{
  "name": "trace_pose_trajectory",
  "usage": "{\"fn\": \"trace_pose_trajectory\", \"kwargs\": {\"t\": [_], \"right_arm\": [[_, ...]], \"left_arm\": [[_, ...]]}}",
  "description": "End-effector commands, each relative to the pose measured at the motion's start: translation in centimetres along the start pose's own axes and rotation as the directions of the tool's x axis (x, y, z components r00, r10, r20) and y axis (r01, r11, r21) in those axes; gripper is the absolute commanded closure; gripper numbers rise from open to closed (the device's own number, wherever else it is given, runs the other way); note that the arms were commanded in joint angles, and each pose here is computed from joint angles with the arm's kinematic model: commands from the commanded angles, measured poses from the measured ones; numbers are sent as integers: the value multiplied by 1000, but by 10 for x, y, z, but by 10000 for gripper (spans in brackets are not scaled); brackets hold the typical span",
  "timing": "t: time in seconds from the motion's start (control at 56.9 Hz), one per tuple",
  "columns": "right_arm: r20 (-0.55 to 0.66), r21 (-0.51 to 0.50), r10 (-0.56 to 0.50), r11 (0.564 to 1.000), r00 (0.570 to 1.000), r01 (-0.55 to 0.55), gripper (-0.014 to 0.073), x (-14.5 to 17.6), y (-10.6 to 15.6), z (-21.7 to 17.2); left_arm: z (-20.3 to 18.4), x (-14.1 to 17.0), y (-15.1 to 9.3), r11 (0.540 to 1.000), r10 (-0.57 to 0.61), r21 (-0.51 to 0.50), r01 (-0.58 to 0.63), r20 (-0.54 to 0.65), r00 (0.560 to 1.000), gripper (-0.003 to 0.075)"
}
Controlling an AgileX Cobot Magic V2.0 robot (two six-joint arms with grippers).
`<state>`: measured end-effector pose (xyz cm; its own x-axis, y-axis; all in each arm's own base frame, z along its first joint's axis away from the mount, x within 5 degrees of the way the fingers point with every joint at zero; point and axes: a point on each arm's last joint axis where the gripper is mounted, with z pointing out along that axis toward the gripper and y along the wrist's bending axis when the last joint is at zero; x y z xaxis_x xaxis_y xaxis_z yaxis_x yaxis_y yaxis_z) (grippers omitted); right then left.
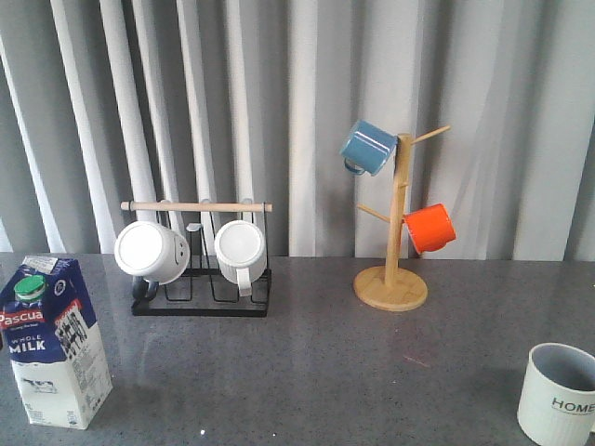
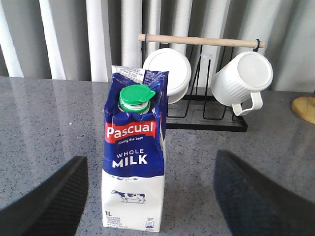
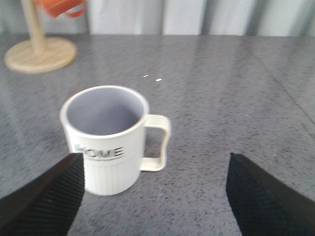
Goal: Place milk next to cup
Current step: 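Close the right gripper on the white HOME mug's handle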
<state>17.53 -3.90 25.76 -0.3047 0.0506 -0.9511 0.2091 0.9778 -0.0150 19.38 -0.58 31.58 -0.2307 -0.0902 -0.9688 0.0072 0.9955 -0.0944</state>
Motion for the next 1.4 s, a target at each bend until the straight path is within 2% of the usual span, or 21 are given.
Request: {"fn": "trace_pose_trajectory", "kwargs": {"t": [0.0, 0.088, 0.246, 0.369, 0.457, 0.544, 0.755, 1.387], "right_arm": [[162, 20, -20, 1000, 987, 17, 27, 1, -4, 3], [172, 26, -74, 997, 982, 71, 27, 18, -4, 10], [180, 37, -127, 992, 975, 122, 27, 29, -5, 25], [129, 72, -89, 994, 988, 80, 27, 37, -13, 43], [129, 131, -36, 991, 991, 19, 27, 42, -23, 48], [136, 154, -31, 988, 990, 9, 27, 43, -28, 54], [141, 131, -50, 991, 989, 31, 27, 42, -27, 68], [214, 110, -30, 994, 976, 7, 27, 46, -27, 86]], "left_arm": [[-3, -20, -4, 1000, -7, 24, 4, 120, 993, 200], [-3, -20, -4, 1000, -7, 24, 4, 120, 993, 200], [-3, -20, -4, 1000, -7, 24, 4, 120, 993, 200], [-3, -20, -4, 1000, -7, 24, 4, 120, 993, 200], [-3, -20, -4, 1000, -7, 24, 4, 120, 993, 200], [-3, -20, -4, 1000, -7, 24, 4, 120, 993, 200], [-3, -20, -4, 1000, -7, 24, 4, 120, 993, 200], [-3, -20, -4, 1000, -7, 24, 4, 120, 993, 200]]}}
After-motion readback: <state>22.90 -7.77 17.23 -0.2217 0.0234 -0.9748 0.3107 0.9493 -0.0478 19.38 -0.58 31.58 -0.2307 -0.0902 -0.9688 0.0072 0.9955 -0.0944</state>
